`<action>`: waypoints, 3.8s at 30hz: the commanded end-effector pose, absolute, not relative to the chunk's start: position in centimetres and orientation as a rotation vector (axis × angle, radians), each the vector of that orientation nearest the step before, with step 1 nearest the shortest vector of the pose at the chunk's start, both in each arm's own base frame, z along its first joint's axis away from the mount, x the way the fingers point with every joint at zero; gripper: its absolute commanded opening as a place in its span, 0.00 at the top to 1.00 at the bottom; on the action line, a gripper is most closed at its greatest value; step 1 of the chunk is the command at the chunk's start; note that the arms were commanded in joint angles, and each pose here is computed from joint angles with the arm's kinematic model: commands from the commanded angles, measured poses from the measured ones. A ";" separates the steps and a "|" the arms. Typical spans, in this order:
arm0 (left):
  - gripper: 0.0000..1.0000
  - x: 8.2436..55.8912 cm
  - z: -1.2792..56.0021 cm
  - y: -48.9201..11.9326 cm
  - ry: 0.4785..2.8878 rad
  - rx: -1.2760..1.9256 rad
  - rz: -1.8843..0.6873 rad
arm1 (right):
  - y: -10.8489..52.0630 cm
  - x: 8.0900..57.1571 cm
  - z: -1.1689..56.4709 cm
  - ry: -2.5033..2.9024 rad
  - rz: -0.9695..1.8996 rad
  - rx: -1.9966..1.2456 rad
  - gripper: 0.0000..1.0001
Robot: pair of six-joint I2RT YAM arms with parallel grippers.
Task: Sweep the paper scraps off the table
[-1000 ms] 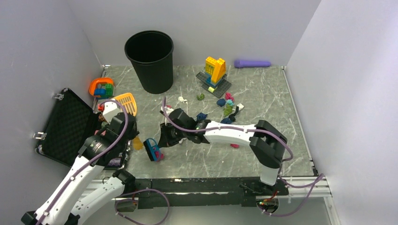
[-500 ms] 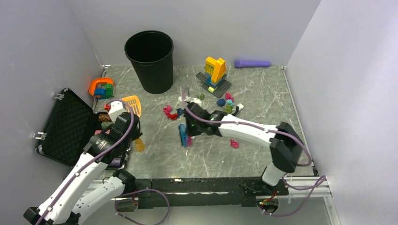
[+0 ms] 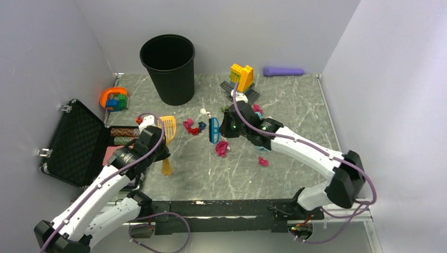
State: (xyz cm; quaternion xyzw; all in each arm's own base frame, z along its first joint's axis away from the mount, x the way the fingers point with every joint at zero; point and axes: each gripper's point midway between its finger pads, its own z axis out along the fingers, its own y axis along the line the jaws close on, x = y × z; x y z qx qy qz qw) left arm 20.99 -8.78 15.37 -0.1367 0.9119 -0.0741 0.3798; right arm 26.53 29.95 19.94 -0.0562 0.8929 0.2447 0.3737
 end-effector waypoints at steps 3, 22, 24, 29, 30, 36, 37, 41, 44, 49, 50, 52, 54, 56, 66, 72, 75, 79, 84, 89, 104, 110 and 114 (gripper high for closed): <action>1.00 21.1 17.2 -7.6 2.214 -0.405 -0.207 | 37.5 30.0 21.1 2.242 0.882 -0.132 1.00; 1.00 20.5 16.6 -7.7 2.228 -0.387 -0.228 | 37.8 37.9 7.0 2.638 0.641 0.622 1.00; 1.00 20.6 16.6 -7.8 2.231 -0.383 -0.229 | 34.2 37.1 7.0 2.653 0.456 0.668 1.00; 1.00 20.5 16.7 -8.0 2.231 -0.374 -0.238 | 26.4 35.3 8.9 2.585 0.194 0.731 1.00; 1.00 20.6 16.7 -8.0 2.229 -0.374 -0.243 | 25.3 35.0 9.5 2.565 0.183 0.739 1.00; 1.00 20.6 16.8 -8.3 2.228 -0.361 -0.257 | 24.9 35.4 13.4 2.452 0.405 0.516 1.00; 1.00 20.6 16.9 -8.3 2.228 -0.361 -0.256 | 25.5 35.7 14.3 2.422 0.459 0.460 1.00; 1.00 20.6 16.9 -8.3 2.227 -0.357 -0.259 | 29.0 37.6 17.8 2.299 0.706 0.288 1.00; 1.00 20.6 16.7 -8.3 2.229 -0.357 -0.260 | 31.7 38.6 18.6 2.263 0.844 0.198 1.00; 1.00 20.5 16.7 -8.3 2.233 -0.357 -0.254 | 35.8 41.3 17.5 2.270 0.987 0.204 1.00; 1.00 20.6 16.7 -8.2 2.231 -0.357 -0.254 | 36.5 42.0 16.9 2.277 0.997 0.225 1.00; 1.00 20.6 16.8 -8.3 2.229 -0.353 -0.258 | 37.3 43.4 15.5 2.296 0.988 0.268 1.00; 1.00 20.6 16.9 -8.2 2.230 -0.355 -0.255 | 37.2 44.8 13.5 2.336 0.915 0.358 1.00; 1.00 20.5 16.9 -8.2 2.229 -0.354 -0.253 | 36.3 45.8 11.6 2.381 0.816 0.449 1.00; 1.00 20.8 16.8 -8.7 2.231 -0.340 -0.272 | 25.4 41.8 10.7 2.391 0.297 0.822 1.00; 1.00 21.0 16.6 -9.2 2.242 -0.320 -0.286 | 28.2 41.9 16.8 2.190 0.692 0.502 1.00; 1.00 21.0 16.6 -9.3 2.249 -0.315 -0.284 | 29.0 42.1 19.0 2.112 0.808 0.422 1.00; 1.00 21.0 16.6 -9.2 2.249 -0.316 -0.284 | 28.9 43.6 18.6 2.148 0.818 0.439 1.00; 1.00 20.9 16.5 -9.4 2.252 -0.314 -0.297 | 27.4 46.0 16.1 2.195 0.762 0.565 1.00; 1.00 20.9 16.1 -10.5 2.284 -0.287 -0.343 | 24.4 46.5 12.7 2.221 0.703 0.795 1.00; 1.00 20.6 12.5 -15.9 2.458 -0.119 -0.551 | 19.2 40.9 15.3 2.214 0.611 0.754 1.00; 1.00 20.3 11.3 -17.0 2.511 -0.072 -0.553 | 24.2 37.9 17.2 2.286 0.868 0.265 1.00; 1.00 20.3 11.2 -16.5 2.512 -0.080 -0.515 | 29.1 34.2 15.7 2.421 0.962 -0.088 1.00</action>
